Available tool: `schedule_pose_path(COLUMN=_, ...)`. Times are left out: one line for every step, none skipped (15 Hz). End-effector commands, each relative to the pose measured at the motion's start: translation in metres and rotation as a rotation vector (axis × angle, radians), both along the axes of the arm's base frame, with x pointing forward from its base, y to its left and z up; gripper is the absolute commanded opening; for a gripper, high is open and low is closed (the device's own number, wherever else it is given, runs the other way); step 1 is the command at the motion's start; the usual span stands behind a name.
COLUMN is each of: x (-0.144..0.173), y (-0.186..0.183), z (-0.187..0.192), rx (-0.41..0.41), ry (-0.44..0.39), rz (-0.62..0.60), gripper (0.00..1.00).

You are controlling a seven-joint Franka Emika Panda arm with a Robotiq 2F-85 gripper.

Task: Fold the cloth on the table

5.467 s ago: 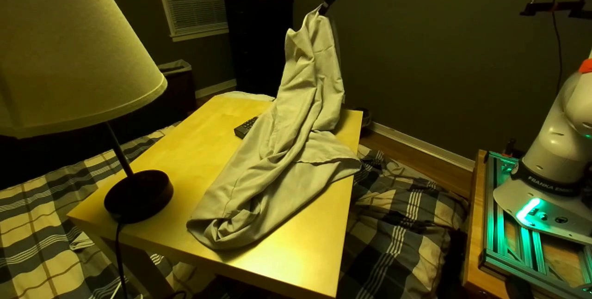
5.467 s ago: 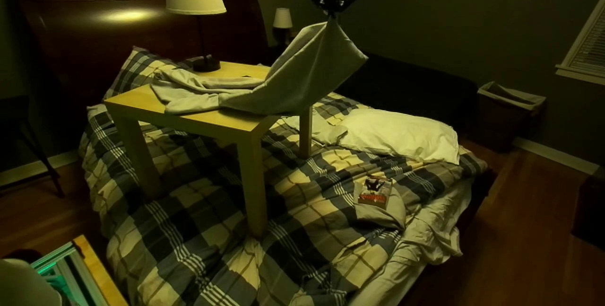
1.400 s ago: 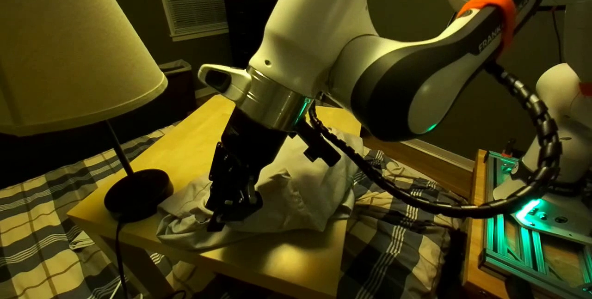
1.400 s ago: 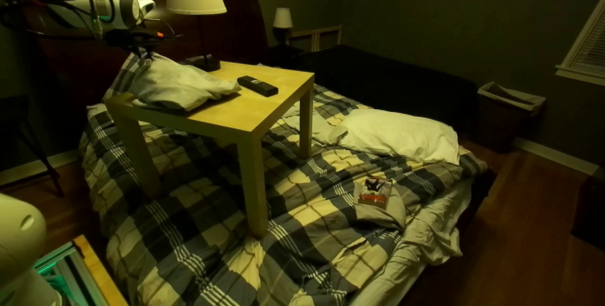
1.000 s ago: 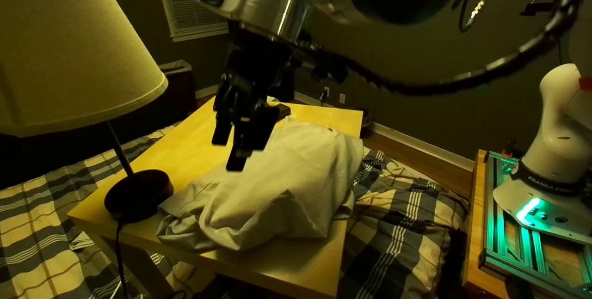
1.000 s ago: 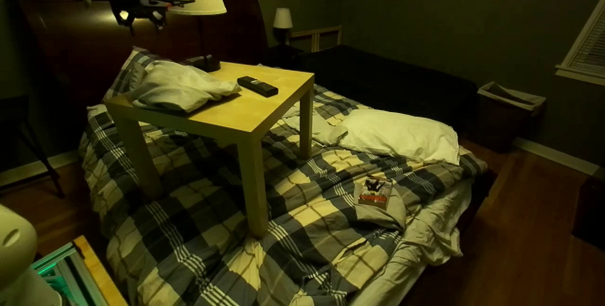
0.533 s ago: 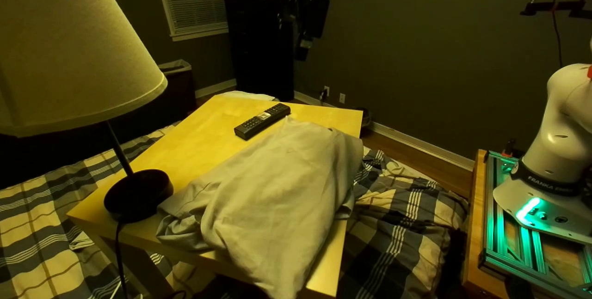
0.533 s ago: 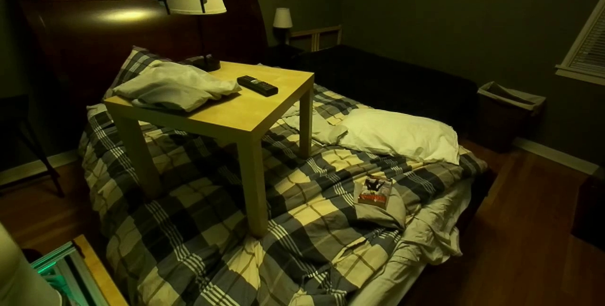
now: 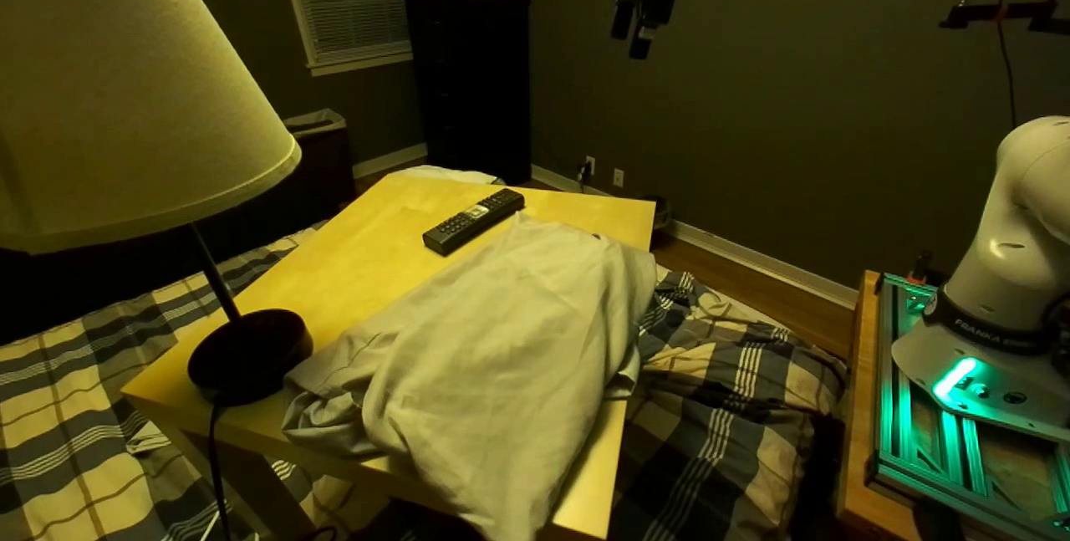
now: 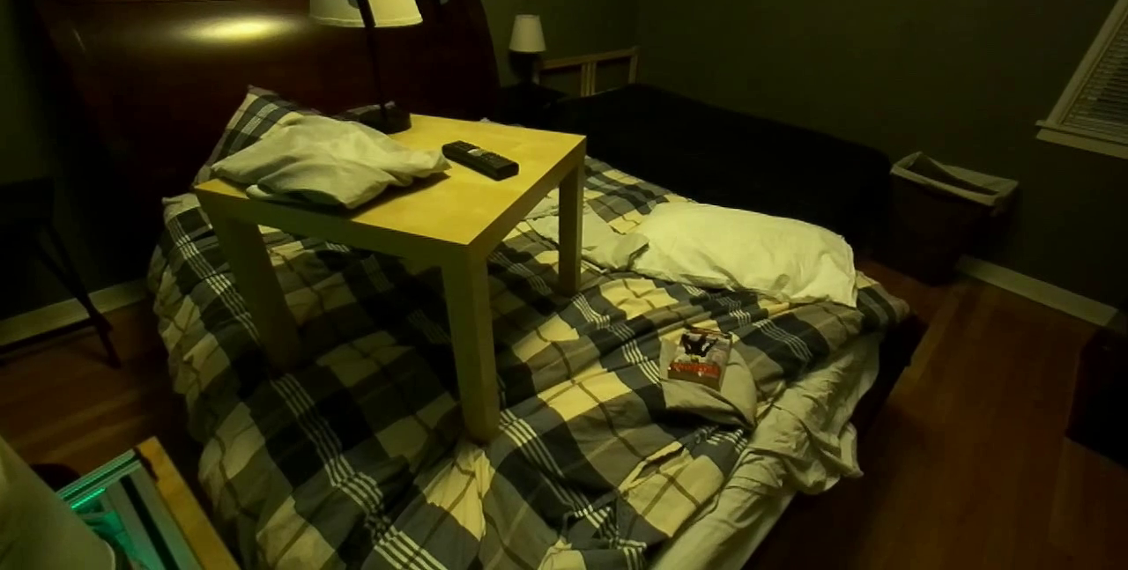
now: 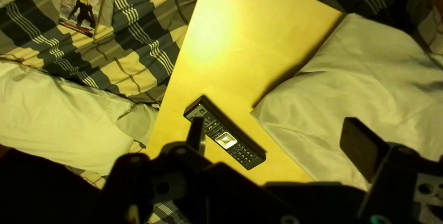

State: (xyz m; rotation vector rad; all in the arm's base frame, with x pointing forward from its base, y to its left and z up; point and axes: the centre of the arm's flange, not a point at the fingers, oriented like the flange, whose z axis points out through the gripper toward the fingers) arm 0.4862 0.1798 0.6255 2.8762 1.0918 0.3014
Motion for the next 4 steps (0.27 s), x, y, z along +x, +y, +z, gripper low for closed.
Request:
schedule_pose_path(x=0.0002, y=0.0031, z=0.0004, rx=0.001, ry=-0.001, rz=0.005, gripper=1.00)
schedule_pose_path(x=0.0007, y=0.0082, z=-0.0011, rx=0.000, ry=0.002, rz=0.012, gripper=1.00)
schedule_pose_path(x=0.0012, y=0.0120, z=-0.0028, rx=0.000, ry=0.005, rz=0.018, gripper=1.00)
schedule_pose_path(x=0.0022, y=0.0131, z=-0.0041, rx=0.000, ry=0.007, rz=0.020, gripper=1.00)
